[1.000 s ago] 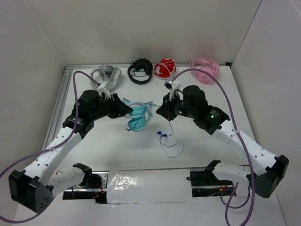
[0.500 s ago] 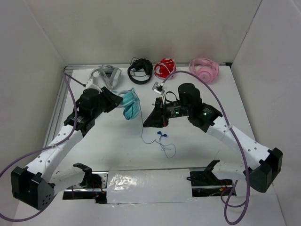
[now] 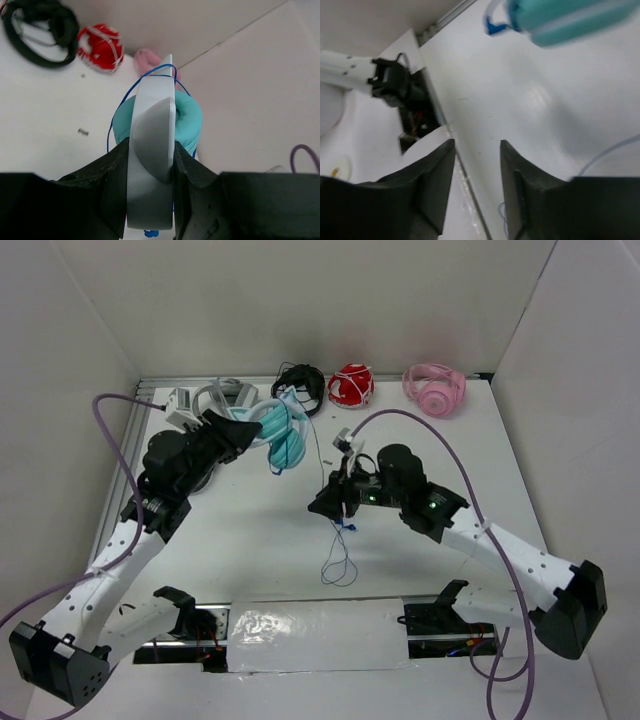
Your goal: Wrap the headphones
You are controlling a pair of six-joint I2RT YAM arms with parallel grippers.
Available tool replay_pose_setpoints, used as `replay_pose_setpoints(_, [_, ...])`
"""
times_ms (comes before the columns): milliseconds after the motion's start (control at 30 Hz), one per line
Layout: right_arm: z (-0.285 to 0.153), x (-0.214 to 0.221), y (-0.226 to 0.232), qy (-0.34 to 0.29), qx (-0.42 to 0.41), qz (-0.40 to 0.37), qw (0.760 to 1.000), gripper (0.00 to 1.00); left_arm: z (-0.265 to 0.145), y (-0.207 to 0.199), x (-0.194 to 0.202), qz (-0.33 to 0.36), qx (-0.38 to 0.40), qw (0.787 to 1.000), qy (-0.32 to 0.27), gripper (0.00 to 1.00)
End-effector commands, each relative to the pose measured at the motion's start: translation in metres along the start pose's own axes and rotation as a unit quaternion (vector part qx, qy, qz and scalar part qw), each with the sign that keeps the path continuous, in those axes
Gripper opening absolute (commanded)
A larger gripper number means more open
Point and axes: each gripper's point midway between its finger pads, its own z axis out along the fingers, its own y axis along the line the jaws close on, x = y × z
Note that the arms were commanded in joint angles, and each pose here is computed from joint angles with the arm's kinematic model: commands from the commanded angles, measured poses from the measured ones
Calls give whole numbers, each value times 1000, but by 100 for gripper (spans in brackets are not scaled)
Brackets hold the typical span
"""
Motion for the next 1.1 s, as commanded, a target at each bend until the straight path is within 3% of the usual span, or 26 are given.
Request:
replay_pose_setpoints(0, [-31,-41,-21,-121,107,-52,985,51,-34,-99,-65,55,175,977,-108,0])
replay_pose_setpoints(33, [-39,-46,-34,-139,151,-51,977,66,-37,-105,-67,71,187,973,-112,0])
replay_pose_setpoints(67, [-49,-48,-40,-149,176,-50,972,74,-43,-117,-72,81,210,967,-118,0])
replay_pose_setpoints(133, [-63,-49,-64,-163,251,-43,953,78,-48,-130,-75,106,235,958,-123,0])
replay_pose_setpoints(233, [-69,-45,-83,-175,297,-53,937,86,-59,-152,-81,134,267,946,-124,0])
replay_pose_setpoints(333, [-56,-46,-86,-196,278,-77,937,97,-74,-176,-93,150,298,933,-133,0])
replay_pose_setpoints(533, [-28,-40,-82,-198,223,-97,950,100,-92,-203,-105,165,323,922,-134,0])
replay_pose_setpoints(667, [-8,-23,-115,-184,261,-87,944,100,-106,-215,-112,167,339,915,-144,0])
replay_pose_setpoints(867, [36,-8,-129,-151,233,-82,957,100,-123,-235,-123,173,357,905,-154,0])
replay_pose_setpoints(933, [52,3,-133,-135,219,-69,964,80,-130,-242,-131,174,359,902,-162,0])
replay_pose_setpoints(967, [56,8,-135,-131,216,-63,966,53,-131,-243,-133,175,358,902,-167,0])
replay_pose_setpoints(1033, [64,27,-132,-115,191,-45,974,28,-135,-247,-140,177,356,900,-179,0])
replay_pose_setpoints(1067, [65,33,-128,-113,179,-38,977,0,-136,-249,-144,181,353,899,-188,0])
